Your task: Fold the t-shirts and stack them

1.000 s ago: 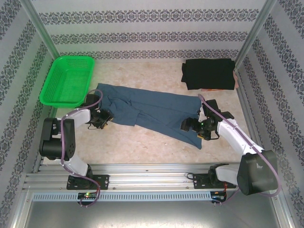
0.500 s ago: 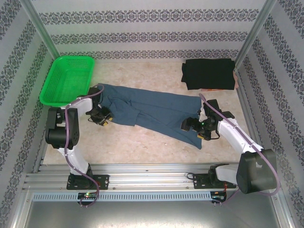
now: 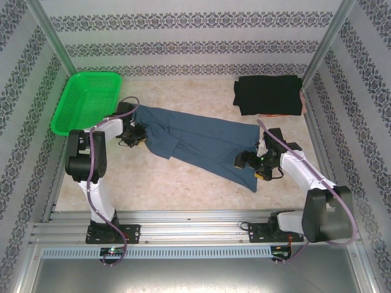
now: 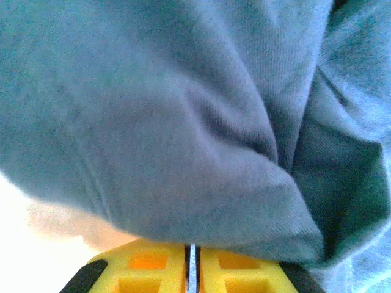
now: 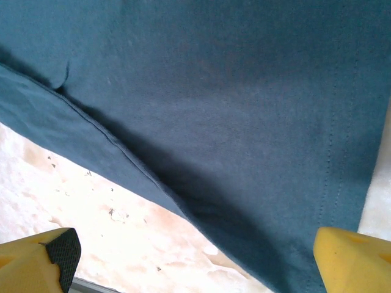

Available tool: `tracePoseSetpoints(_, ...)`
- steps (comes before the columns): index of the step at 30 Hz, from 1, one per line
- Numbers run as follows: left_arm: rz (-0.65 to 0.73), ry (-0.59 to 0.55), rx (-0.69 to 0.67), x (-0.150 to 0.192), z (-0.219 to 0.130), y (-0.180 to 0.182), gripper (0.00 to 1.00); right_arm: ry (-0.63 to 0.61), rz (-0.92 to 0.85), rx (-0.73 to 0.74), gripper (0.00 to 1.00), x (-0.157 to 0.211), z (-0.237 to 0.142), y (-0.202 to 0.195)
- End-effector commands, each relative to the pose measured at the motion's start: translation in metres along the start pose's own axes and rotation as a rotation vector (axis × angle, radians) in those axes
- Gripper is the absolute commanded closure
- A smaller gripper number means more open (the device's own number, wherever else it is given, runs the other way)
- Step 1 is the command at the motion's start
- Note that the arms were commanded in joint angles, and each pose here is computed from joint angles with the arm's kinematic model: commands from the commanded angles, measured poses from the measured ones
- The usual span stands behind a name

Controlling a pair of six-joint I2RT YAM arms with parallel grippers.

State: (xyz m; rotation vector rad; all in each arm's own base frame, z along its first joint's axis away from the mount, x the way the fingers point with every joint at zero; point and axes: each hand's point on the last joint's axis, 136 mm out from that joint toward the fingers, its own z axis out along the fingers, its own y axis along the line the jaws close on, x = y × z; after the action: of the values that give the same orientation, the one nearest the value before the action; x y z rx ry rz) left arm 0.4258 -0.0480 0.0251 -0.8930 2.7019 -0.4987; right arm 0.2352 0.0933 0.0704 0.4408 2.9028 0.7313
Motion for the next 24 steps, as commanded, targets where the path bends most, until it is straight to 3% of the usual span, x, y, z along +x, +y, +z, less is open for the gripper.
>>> tracePoseSetpoints(1, 0.04, -0.058, 0.021, -0.008, 0.004, -0.003, 0.94, 0.023, -0.01, -0.022, 0.02, 0.005, 0.003, 0.0)
tracePoseSetpoints(3, 0.041, -0.058, 0.028, -0.004, 0.003, -0.002, 1.0, 0.021, -0.01, -0.023, 0.02, 0.005, 0.002, 0.0)
tracePoseSetpoints(8, 0.064, -0.096, 0.072, 0.008, -0.031, -0.013, 1.0, 0.006, 0.051, 0.032, 0.02, 0.003, -0.001, -0.011)
tracePoseSetpoints(15, 0.06, -0.157, 0.118, 0.039, -0.091, -0.004, 1.0, -0.063, 0.282, 0.234, 0.03, 0.003, -0.007, -0.058)
tracePoseSetpoints(20, 0.079, -0.172, 0.098, 0.054, -0.098, 0.016, 1.0, -0.079, 0.323, 0.174, 0.03, -0.002, 0.0, -0.057)
tracePoseSetpoints(21, 0.077, -0.179, 0.119, 0.051, -0.093, 0.014, 0.97, -0.079, 0.32, 0.148, 0.03, -0.003, 0.001, -0.053)
tracePoseSetpoints(23, 0.08, -0.177, 0.159, 0.044, -0.08, 0.008, 0.76, -0.076, 0.308, 0.133, 0.03, -0.005, 0.002, -0.049)
tracePoseSetpoints(24, 0.073, -0.167, 0.169, 0.04, -0.071, 0.007, 0.69, -0.077, 0.296, 0.124, 0.03, -0.006, 0.001, -0.047)
